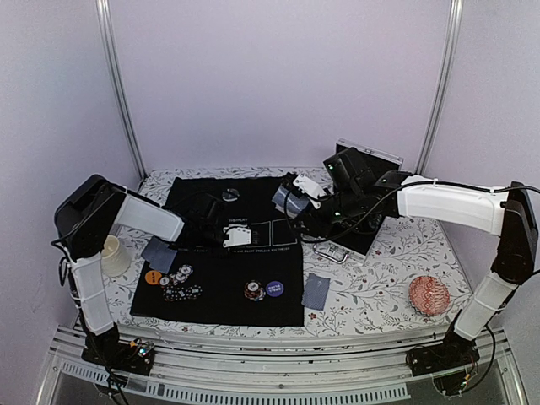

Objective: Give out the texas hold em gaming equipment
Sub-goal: Flop the poker card into the community card area.

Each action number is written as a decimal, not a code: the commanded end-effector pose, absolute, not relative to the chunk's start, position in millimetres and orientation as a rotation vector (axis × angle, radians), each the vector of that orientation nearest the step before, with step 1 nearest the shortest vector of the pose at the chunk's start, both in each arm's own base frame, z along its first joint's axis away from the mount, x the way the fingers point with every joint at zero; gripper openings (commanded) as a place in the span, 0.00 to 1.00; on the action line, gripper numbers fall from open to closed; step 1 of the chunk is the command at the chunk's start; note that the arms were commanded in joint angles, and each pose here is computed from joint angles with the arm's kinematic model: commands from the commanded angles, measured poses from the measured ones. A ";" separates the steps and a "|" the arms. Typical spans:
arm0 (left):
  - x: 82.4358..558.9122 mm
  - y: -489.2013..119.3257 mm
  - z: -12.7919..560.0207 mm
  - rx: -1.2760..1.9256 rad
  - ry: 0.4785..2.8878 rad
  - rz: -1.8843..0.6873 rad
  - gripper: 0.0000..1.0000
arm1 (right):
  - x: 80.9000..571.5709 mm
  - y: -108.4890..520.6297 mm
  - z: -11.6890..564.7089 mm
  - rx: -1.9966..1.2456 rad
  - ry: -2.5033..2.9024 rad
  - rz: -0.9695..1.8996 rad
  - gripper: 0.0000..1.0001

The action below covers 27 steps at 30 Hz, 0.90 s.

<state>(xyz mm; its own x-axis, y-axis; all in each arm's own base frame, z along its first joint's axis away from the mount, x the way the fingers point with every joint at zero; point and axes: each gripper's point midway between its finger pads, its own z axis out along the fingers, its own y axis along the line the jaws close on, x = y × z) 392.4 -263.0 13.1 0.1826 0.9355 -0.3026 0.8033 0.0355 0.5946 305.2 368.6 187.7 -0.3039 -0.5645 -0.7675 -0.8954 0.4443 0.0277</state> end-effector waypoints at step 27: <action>379.5 -325.7 249.7 0.899 1.922 -1.087 0.70 | 307.5 368.9 203.6 -1.203 1.959 0.605 0.37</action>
<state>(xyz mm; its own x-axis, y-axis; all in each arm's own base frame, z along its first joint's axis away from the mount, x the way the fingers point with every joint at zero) 399.8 -321.1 197.5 -0.1185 0.5297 -0.8399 0.8820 0.4447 0.1560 304.6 367.9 185.3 -0.3060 -0.5667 -0.7650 -0.8951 0.4449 0.0285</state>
